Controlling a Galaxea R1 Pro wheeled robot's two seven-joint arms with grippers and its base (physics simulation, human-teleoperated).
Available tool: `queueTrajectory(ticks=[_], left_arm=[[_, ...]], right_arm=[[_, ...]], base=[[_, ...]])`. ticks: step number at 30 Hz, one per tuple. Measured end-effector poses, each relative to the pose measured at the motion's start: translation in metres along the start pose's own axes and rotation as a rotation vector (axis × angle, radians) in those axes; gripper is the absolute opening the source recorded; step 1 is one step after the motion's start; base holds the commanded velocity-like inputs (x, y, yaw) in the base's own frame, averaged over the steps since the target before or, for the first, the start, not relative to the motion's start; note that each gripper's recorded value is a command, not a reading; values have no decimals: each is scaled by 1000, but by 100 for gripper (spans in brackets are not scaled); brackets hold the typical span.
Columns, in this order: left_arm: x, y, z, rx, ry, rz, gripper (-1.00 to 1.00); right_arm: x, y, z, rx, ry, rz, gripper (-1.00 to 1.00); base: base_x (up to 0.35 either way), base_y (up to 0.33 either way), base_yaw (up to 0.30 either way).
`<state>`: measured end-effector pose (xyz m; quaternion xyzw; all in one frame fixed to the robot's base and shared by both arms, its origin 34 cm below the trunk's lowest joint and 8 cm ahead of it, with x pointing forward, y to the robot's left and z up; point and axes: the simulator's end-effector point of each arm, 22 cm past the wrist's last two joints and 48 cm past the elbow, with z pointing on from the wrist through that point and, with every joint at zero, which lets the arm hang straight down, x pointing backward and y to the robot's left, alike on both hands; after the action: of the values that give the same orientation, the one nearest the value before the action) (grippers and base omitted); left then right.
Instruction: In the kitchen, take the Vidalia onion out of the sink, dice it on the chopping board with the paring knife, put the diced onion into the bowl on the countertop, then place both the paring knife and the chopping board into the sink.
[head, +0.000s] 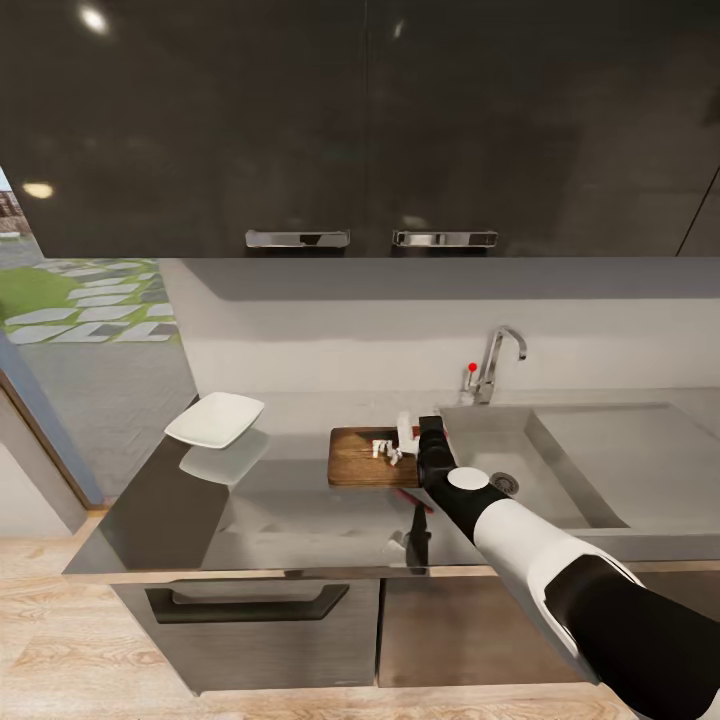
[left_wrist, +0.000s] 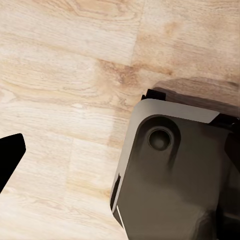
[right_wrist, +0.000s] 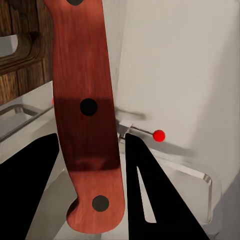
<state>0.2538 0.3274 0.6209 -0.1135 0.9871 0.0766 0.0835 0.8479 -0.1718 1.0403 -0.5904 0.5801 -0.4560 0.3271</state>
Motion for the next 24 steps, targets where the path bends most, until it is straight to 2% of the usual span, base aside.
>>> queueTrajectory(ticks=[9, 13, 15, 18, 19, 20, 23, 24], left_arm=[[0, 0, 0, 0, 0, 0, 100], [0, 0, 0, 0, 0, 0, 100], [0, 0, 0, 0, 0, 0, 100], [0, 0, 0, 0, 0, 0, 100], [0, 0, 0, 0, 0, 0, 100], [0, 0, 0, 0, 0, 0, 100], [0, 0, 0, 0, 0, 0, 100], [0, 0, 0, 0, 0, 0, 100]], right_arm=[[0, -1, 0, 3, -1, 1, -100], [-5, -13, -1, 30, -15, 15, -100], [-10, -29, -4, 63, -36, 30, -100], [-19, -70, -13, 145, -71, 64, -100], [-19, -76, -14, 157, -75, 71, -100], [-15, -91, -16, 186, -76, 87, -100], [2, -108, -17, 212, -60, 149, -100], [10, -115, -17, 219, -52, 184, -100]], base=[[0, 0, 0], [0, 0, 0], [0, 0, 0], [0, 0, 0], [0, 0, 0], [0, 0, 0], [0, 0, 0], [0, 0, 0]])
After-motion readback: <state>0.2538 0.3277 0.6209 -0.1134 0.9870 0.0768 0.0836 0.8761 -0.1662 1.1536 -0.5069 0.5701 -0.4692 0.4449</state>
